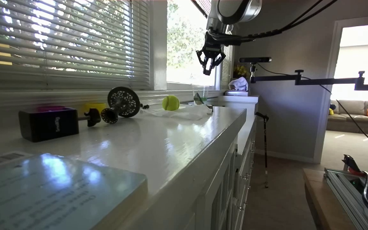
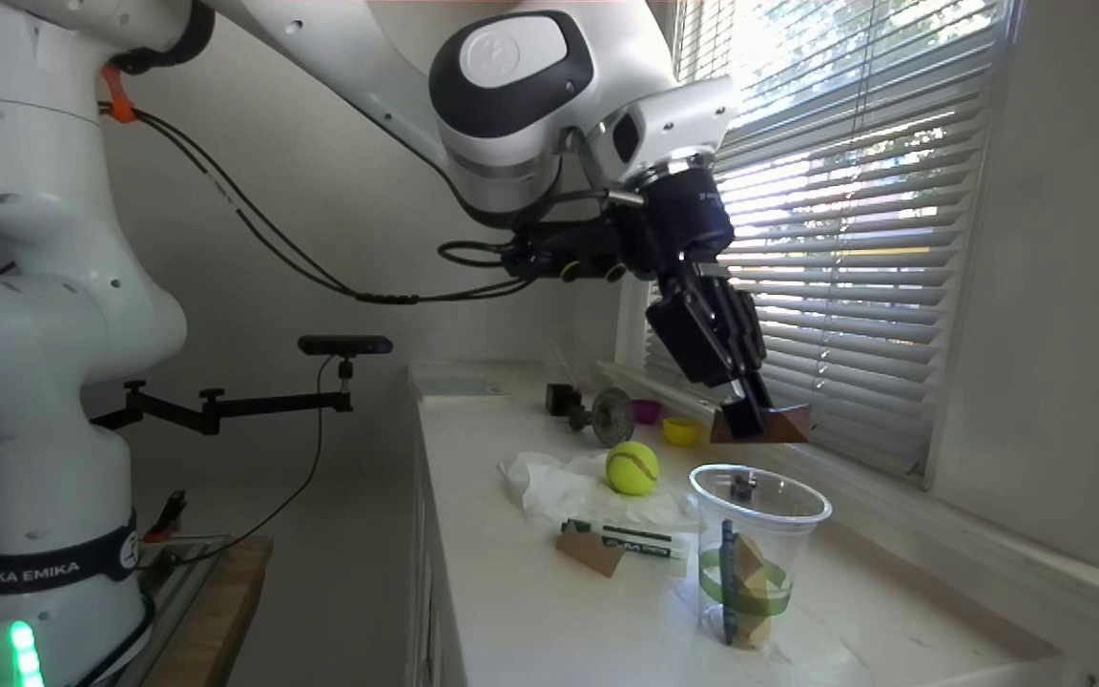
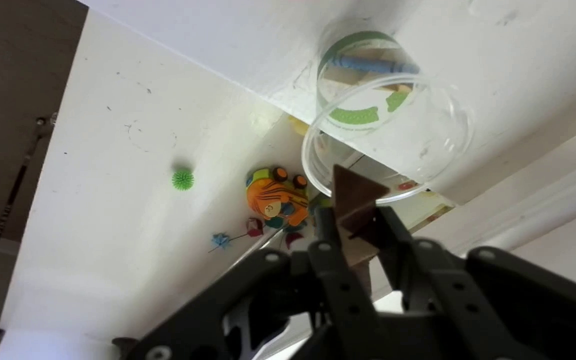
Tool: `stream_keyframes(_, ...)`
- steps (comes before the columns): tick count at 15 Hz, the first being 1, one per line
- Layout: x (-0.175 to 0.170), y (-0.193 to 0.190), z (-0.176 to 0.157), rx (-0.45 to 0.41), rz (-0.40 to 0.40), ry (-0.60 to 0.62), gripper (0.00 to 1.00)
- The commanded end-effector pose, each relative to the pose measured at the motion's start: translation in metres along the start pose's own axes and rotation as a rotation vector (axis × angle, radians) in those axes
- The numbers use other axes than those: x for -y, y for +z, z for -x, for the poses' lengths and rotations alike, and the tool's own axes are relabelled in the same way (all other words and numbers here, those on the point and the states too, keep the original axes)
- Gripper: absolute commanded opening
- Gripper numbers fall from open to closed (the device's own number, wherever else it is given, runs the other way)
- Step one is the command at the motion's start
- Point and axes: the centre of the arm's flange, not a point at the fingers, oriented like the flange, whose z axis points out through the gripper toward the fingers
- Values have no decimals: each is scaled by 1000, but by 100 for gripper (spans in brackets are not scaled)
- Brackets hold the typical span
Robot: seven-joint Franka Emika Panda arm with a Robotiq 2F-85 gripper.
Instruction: Move the brown object to the right
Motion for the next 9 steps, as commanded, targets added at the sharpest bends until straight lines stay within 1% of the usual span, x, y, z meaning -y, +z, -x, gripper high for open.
stream_keyframes(1, 29, 9, -1, -51, 29, 47, 6)
stream_keyframes(6, 61, 18, 17, -67, 22, 34, 6)
stream_keyframes(9, 63, 23, 22, -67, 34, 40, 6)
